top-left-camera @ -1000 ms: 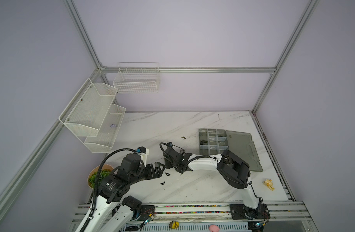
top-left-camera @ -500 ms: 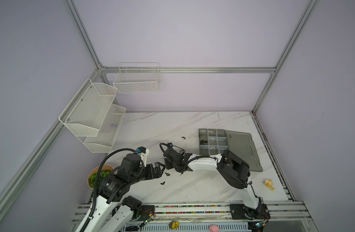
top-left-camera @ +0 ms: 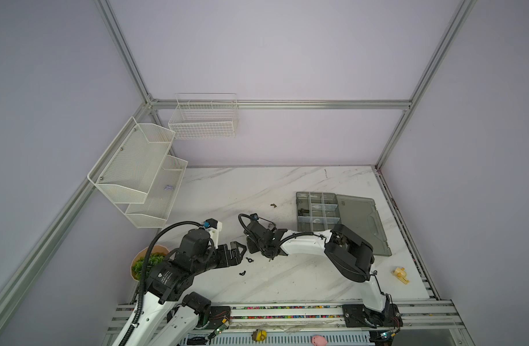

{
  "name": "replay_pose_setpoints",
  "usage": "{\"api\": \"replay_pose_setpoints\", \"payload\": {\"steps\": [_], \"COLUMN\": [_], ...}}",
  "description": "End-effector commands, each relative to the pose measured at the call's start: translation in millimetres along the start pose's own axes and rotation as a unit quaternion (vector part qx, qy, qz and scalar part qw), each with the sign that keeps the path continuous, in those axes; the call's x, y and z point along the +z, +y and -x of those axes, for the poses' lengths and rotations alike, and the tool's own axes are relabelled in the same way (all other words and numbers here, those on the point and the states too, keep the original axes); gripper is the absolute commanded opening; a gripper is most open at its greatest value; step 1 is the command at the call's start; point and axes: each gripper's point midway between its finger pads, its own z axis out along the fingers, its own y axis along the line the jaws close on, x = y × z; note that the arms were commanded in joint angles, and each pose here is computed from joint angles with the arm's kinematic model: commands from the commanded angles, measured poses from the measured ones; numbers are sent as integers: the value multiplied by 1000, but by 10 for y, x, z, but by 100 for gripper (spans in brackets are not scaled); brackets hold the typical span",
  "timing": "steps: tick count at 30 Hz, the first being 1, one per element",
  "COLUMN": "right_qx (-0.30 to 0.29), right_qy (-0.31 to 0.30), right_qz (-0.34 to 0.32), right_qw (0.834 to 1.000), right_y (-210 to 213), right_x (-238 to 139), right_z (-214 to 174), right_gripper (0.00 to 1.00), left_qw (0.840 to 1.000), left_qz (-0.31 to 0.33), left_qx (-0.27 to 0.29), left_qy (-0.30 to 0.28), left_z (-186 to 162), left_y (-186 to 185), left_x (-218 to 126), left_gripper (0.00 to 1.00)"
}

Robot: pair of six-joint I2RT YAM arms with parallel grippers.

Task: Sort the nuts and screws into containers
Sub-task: 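Lower the right gripper around the black hex bolt and close it, then lift the black bolt with the right gripper and carry it to the organizer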

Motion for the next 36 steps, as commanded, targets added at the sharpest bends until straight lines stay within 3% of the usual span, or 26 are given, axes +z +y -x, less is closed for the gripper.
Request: {"api": "replay_pose_setpoints", "payload": {"steps": [1,18,36], "right_qx": [-12,-36,-48], "right_qy": [39,-8,7], "right_qz": [-35,32,-13], "right_qw": [999,999,999], "right_y": [-184,111,-68], "right_x": [-35,-363,-90], "right_z": [-238,132,-27], "right_gripper": [41,34,42], "left_qw": [1000,1000,1000], "left_qz": [-15,-13,-19], "left_qx": [3,8,7], "left_qy": [-3,-6,-6], "left_z": [29,49,66], "left_y": [-56,-56,-84], "left_x": [44,43,62], "left_gripper": [100,100,100]}}
